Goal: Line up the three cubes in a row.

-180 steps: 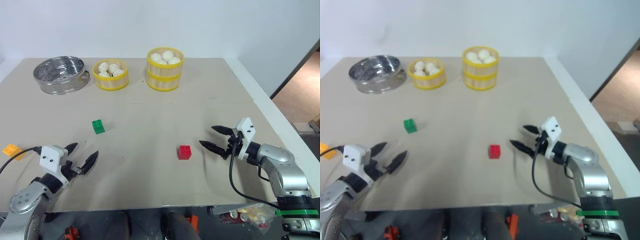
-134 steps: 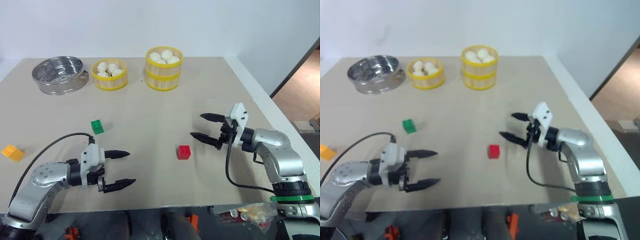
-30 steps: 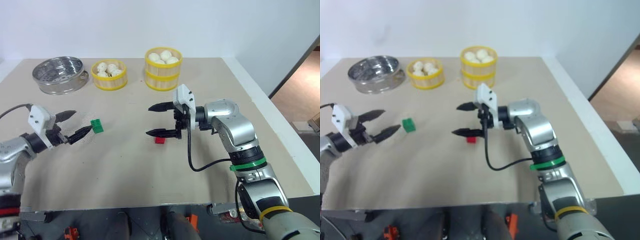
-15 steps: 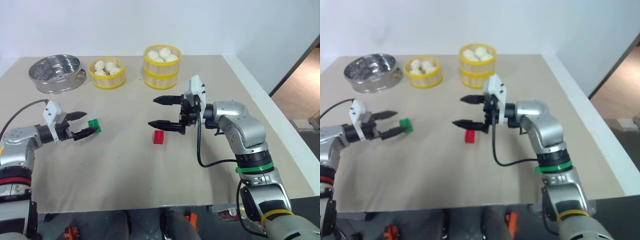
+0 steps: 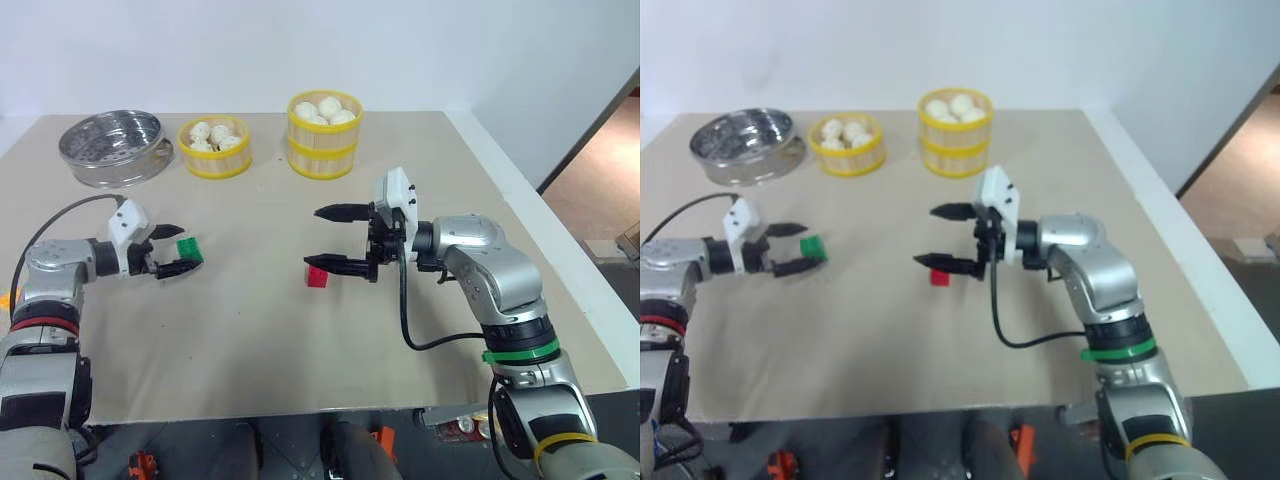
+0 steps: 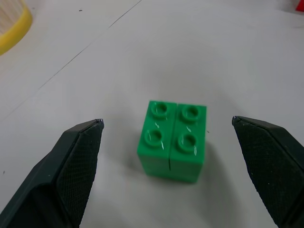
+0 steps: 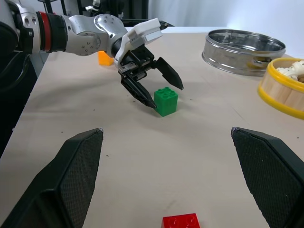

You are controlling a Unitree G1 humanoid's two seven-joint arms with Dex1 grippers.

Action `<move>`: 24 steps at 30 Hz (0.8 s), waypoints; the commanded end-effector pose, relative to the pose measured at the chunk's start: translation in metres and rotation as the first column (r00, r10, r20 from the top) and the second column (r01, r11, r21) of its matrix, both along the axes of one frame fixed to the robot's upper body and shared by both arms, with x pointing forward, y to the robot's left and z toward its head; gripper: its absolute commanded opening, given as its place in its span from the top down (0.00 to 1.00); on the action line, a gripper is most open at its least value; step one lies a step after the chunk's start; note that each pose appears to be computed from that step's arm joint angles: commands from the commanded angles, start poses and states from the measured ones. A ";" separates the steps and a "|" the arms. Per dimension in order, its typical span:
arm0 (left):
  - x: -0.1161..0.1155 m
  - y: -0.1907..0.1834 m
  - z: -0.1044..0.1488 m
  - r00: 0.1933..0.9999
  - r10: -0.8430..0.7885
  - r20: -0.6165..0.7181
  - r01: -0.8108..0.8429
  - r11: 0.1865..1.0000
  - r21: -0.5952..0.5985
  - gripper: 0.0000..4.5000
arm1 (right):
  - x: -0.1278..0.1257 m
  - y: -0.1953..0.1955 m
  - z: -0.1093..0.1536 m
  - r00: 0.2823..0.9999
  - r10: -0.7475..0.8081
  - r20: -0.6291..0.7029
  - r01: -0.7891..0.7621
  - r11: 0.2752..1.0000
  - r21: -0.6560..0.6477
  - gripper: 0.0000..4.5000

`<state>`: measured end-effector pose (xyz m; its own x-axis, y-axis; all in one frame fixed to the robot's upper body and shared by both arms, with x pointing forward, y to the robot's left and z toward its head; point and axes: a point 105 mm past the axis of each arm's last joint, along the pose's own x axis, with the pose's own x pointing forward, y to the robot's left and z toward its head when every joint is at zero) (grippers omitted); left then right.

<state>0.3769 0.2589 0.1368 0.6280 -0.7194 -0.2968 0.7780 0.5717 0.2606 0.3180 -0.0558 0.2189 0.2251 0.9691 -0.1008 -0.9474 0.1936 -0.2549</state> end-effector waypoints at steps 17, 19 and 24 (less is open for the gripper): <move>0.005 -0.006 0.004 0.999 -0.034 0.014 0.033 0.999 0.039 0.70 | -0.004 0.002 0.011 0.996 0.007 0.084 -0.006 1.000 -0.006 0.00; 0.003 -0.014 0.006 0.997 -0.079 0.026 0.078 0.996 0.046 0.70 | -0.004 0.003 0.011 0.996 0.010 0.086 -0.010 1.000 -0.008 0.00; -0.005 -0.054 0.005 0.963 -0.268 0.034 0.266 0.962 0.055 0.70 | -0.003 0.003 0.011 0.996 0.016 0.092 -0.015 1.000 -0.017 0.00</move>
<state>0.3755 0.2215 0.1341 0.4875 -0.8071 -0.3331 0.8673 0.4037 0.2911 0.3176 -0.0538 0.2160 0.2287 0.9666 -0.1160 -0.9391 0.1877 -0.2879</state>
